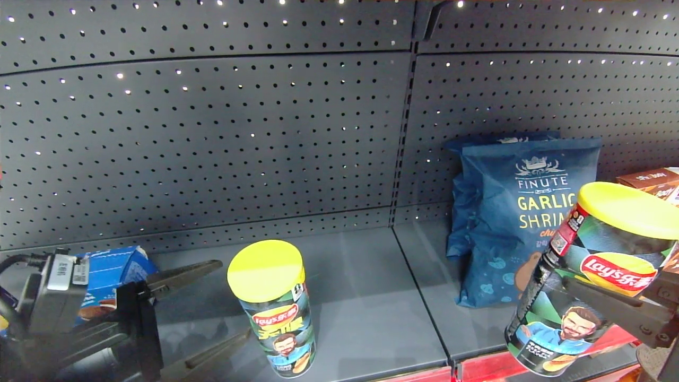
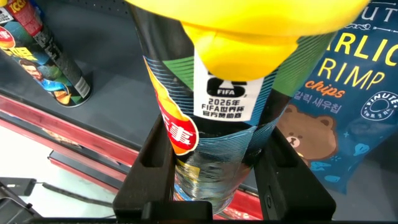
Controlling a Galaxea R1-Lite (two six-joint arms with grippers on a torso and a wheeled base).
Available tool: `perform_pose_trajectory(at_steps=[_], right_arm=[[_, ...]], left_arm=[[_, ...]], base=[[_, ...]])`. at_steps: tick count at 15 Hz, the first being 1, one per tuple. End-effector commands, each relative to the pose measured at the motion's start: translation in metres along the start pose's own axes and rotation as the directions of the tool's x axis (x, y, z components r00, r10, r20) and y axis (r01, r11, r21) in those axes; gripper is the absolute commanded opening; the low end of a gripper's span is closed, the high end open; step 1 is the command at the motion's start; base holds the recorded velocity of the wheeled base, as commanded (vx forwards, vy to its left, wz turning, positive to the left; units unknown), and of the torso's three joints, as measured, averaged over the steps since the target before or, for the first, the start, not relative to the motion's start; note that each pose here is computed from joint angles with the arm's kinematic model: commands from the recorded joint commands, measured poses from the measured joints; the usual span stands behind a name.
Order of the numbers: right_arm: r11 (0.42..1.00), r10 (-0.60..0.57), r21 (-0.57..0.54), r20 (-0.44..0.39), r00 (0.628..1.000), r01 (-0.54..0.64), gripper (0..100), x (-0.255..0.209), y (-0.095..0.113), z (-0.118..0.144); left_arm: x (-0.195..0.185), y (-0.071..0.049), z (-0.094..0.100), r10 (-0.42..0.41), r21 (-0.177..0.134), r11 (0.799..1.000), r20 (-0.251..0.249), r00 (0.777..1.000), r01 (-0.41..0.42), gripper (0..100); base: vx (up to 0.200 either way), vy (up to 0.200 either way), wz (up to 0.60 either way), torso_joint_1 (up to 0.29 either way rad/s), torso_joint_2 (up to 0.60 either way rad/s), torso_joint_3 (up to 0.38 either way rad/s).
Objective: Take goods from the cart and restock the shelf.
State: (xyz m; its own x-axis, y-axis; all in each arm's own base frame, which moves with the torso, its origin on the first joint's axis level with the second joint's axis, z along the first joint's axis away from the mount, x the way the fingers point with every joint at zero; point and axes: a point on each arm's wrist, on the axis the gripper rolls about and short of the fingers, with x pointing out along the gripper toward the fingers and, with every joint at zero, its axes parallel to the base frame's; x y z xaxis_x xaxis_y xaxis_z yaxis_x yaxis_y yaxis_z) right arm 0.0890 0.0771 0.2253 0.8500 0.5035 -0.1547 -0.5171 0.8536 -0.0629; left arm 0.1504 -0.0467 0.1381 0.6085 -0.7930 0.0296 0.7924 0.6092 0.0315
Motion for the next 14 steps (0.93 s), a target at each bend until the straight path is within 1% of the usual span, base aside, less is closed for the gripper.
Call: perform_pose_trajectory(at_steps=[1,3,4,5,6,7,8,9,10,11,12,13,14], right_arm=[[1.000,-0.002,0.001,0.004,1.000,0.002,0,-0.002,-0.001,-0.001],[1.000,-0.008,0.001,-0.001,1.000,0.008,0,-0.003,-0.001,-0.003],[1.000,-0.019,0.002,-0.005,1.000,0.019,0,-0.002,-0.002,-0.004],[1.000,-0.022,0.004,0.004,1.000,0.022,0,-0.004,-0.003,-0.004],[1.000,-0.021,0.005,0.009,1.000,0.020,0,-0.005,-0.003,-0.003],[1.000,-0.022,0.007,0.015,1.000,0.022,0,-0.007,-0.004,-0.003],[1.000,-0.021,0.007,0.022,1.000,0.021,0,-0.009,-0.004,-0.003],[1.000,-0.021,0.008,0.028,0.999,0.021,0,-0.011,-0.005,-0.002],[1.000,-0.021,0.009,0.031,0.999,0.021,0,-0.012,-0.005,-0.002],[1.000,-0.020,0.008,0.031,0.999,0.020,0,-0.012,-0.005,-0.002],[1.000,-0.021,0.006,0.033,0.999,0.021,0,-0.012,-0.005,-0.002],[1.000,-0.021,0.004,0.033,0.999,0.021,0,-0.012,-0.005,-0.002],[1.000,-0.020,0.004,0.033,0.999,0.020,0,-0.012,-0.005,-0.002]], left_arm=[[-0.009,-0.007,0.013,-0.001,0.048,0.999,0.058,0.998,-0.002,100],[-0.018,-0.015,0.021,0.008,0.075,0.997,0.095,0.995,-0.015,100],[-0.027,-0.018,0.026,0.032,0.085,0.995,0.112,0.993,-0.042,100],[-0.035,-0.021,0.030,0.058,0.091,0.993,0.123,0.991,-0.069,100],[-0.040,-0.025,0.032,0.068,0.093,0.992,0.126,0.990,-0.080,100],[-0.056,-0.037,0.037,0.086,0.085,0.991,0.140,0.986,-0.099,100],[-0.066,-0.047,0.041,0.093,0.084,0.991,0.157,0.983,-0.107,100],[-0.079,-0.061,0.043,0.110,0.085,0.988,0.173,0.979,-0.127,100],[-0.092,-0.073,0.043,0.128,0.084,0.986,0.178,0.976,-0.145,100],[-0.093,-0.074,0.044,0.129,0.084,0.986,0.180,0.975,-0.146,100],[-0.114,-0.095,0.039,0.153,0.075,0.983,0.177,0.972,-0.168,100],[-0.131,-0.112,0.036,0.167,0.075,0.980,0.181,0.969,-0.183,100],[-0.144,-0.125,0.033,0.185,0.071,0.977,0.183,0.965,-0.201,100]], base=[[0.000,0.000,0.00,0.000,0.00,0.000],[0.000,0.000,0.00,0.000,0.00,0.000],[0.000,0.000,0.00,0.000,0.00,0.000],[0.000,0.000,0.00,0.000,0.00,0.000],[0.000,0.000,0.00,0.000,0.00,0.000],[0.000,0.000,0.00,0.000,0.00,0.000],[0.000,0.000,0.00,0.000,0.00,0.000],[0.000,0.000,0.00,0.000,0.00,0.000],[0.000,0.000,0.00,0.000,0.00,0.000],[0.000,0.000,0.00,0.000,0.00,0.000],[0.000,0.000,0.00,0.000,0.00,0.000],[0.000,0.000,0.00,0.000,0.00,0.000],[0.000,0.000,0.00,0.000,0.00,0.000]])
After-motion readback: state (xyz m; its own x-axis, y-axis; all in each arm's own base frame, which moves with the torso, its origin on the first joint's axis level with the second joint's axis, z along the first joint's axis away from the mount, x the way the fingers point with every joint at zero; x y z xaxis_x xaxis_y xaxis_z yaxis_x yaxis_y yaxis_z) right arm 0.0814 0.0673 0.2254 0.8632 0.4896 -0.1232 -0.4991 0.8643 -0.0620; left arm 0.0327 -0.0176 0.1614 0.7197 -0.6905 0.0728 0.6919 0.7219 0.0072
